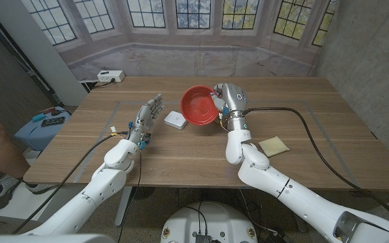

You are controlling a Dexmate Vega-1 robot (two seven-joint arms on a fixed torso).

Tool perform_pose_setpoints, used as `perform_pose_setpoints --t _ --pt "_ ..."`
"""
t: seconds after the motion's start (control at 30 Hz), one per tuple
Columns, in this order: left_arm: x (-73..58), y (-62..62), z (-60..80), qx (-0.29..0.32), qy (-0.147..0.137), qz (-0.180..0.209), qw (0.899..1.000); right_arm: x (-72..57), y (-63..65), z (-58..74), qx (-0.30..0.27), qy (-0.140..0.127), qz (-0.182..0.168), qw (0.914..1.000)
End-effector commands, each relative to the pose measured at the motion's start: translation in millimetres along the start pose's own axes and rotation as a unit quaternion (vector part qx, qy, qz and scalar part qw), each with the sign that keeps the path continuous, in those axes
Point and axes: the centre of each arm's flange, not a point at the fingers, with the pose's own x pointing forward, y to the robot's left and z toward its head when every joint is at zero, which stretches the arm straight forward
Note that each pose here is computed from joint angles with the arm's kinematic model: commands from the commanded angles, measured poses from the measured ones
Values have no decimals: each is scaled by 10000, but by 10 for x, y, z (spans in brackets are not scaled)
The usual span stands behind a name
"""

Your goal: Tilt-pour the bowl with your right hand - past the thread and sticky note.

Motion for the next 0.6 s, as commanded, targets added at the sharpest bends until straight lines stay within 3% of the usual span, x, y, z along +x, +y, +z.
perform_pose_setpoints --t 0.03,0.6 --pt "-9 10 11 11 -28 4 10000 15 -51 60 268 78 610 9977" --pt "7 33 23 24 -43 -13 10000 60 -27 96 652 219 1450 9870"
